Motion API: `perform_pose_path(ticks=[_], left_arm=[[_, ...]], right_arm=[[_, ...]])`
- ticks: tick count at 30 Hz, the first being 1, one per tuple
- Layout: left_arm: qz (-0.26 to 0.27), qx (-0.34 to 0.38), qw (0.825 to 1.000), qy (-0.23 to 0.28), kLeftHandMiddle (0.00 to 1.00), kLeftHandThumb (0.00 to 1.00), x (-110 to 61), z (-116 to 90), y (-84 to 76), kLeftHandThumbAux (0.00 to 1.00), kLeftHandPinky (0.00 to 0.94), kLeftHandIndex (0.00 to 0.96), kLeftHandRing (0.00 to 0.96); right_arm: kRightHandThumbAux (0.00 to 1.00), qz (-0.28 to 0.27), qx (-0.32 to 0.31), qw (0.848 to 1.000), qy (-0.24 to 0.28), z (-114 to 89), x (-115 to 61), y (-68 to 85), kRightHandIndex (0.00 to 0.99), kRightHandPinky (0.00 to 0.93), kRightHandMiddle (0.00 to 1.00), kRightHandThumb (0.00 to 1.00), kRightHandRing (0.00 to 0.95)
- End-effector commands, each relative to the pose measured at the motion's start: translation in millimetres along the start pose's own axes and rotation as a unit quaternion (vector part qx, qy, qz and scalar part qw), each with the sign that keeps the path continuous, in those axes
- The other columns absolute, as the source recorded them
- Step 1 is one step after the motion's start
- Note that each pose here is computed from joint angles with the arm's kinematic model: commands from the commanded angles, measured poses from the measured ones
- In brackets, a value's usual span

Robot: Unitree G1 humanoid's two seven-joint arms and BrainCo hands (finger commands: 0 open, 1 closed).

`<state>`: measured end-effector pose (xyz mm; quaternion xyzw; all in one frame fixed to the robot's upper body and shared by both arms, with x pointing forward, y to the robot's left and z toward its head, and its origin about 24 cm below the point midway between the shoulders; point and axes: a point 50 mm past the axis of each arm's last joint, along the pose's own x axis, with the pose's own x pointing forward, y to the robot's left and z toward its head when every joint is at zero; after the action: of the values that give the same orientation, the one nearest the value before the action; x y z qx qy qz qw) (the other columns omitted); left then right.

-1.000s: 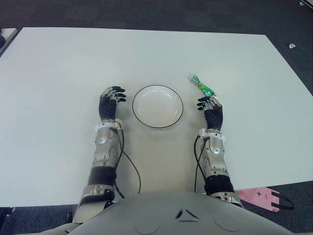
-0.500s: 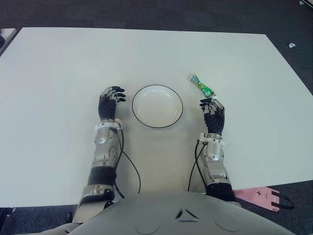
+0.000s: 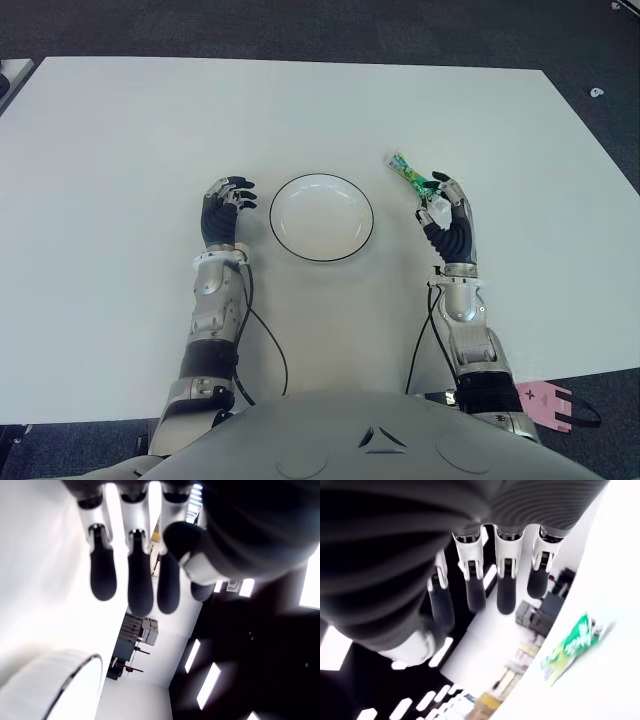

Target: Put the toothpaste on the table into the plate.

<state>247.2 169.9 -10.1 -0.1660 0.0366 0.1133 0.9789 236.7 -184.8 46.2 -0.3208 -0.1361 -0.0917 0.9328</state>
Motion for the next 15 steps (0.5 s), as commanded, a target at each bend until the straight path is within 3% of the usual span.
perform_pose_path(ticks=[1,7,15], left_arm=[[0.068,-0.014,0.986,0.151,0.469,0.842,-29.8,-54.8,14.1,0.673,0.531,0.447,0.539],[0.070,-0.016,0.986,0.148,0.469,0.841,-29.5,-54.6,15.0,0.673,0.526,0.444,0.535],[0.064,-0.017,0.988,0.140,0.471,0.841,-30.6,-54.0,13.1,0.674,0.532,0.439,0.539]], right_arm=[[0.523,0.000,-0.033,0.999,-0.017,5.4,9.9,-4.1,0.057,0.105,0.082,0.485,0.095],[0.415,0.007,-0.045,0.999,-0.029,10.2,14.5,-7.7,0.005,0.023,0.010,0.478,0.014],[0.261,0.016,-0.060,0.998,-0.025,11.7,25.8,-14.2,0.000,0.000,0.000,0.522,0.000]])
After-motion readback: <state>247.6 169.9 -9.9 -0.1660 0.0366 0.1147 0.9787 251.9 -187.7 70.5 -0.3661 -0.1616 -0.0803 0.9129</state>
